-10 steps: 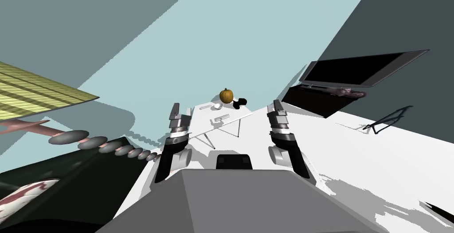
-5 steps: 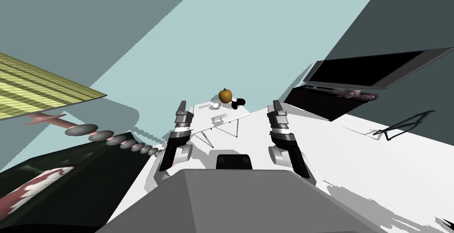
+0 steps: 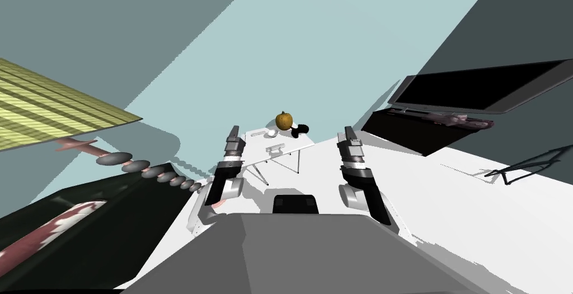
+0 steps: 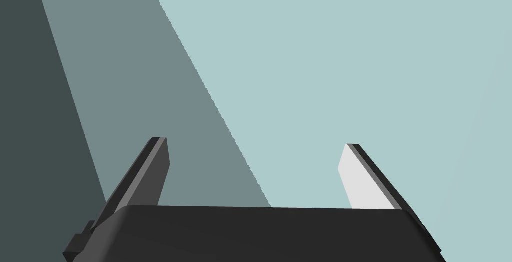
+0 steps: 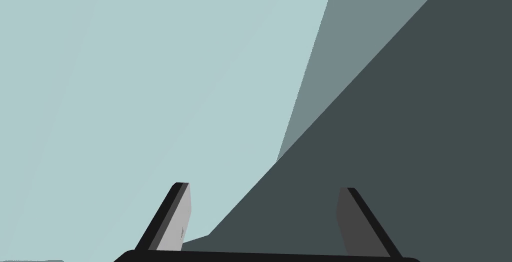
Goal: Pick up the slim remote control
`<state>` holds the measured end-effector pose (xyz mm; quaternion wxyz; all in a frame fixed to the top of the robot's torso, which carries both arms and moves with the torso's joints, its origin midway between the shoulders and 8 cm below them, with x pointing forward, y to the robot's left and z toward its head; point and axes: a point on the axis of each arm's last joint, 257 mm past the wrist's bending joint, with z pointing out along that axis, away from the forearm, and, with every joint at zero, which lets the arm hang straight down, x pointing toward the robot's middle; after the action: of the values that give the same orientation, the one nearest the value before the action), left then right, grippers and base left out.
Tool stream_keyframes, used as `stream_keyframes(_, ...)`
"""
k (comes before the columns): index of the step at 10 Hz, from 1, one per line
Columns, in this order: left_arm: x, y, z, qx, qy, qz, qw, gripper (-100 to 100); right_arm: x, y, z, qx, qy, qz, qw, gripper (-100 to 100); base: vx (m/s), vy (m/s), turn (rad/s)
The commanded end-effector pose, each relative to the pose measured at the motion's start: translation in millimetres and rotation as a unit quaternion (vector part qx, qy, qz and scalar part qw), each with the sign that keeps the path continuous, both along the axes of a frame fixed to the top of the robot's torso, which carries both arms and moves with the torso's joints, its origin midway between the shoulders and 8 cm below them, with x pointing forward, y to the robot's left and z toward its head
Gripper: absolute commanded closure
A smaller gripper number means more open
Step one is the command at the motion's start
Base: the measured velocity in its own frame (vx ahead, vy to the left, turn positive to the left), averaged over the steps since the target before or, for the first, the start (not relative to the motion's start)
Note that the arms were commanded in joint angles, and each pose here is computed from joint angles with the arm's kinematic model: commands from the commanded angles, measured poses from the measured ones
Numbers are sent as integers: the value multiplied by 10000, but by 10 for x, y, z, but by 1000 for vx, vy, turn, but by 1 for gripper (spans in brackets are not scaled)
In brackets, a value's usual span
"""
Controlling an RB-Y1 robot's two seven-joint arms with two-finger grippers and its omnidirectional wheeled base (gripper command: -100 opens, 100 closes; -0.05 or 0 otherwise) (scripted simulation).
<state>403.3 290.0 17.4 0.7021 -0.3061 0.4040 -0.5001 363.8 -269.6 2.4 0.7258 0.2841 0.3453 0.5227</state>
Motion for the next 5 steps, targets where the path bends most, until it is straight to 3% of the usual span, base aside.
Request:
stream_keyframes(1, 136, 27, -61, 76, 166, 106, 9998, -100, 0, 0, 0, 0, 0, 0, 10000, 0, 6, -111, 91)
stream_keyframes(5, 394, 109, -192, 145, 536, 320, 9979, -100, 0, 0, 0, 0, 0, 0, 10000, 0, -3, -102, 74)
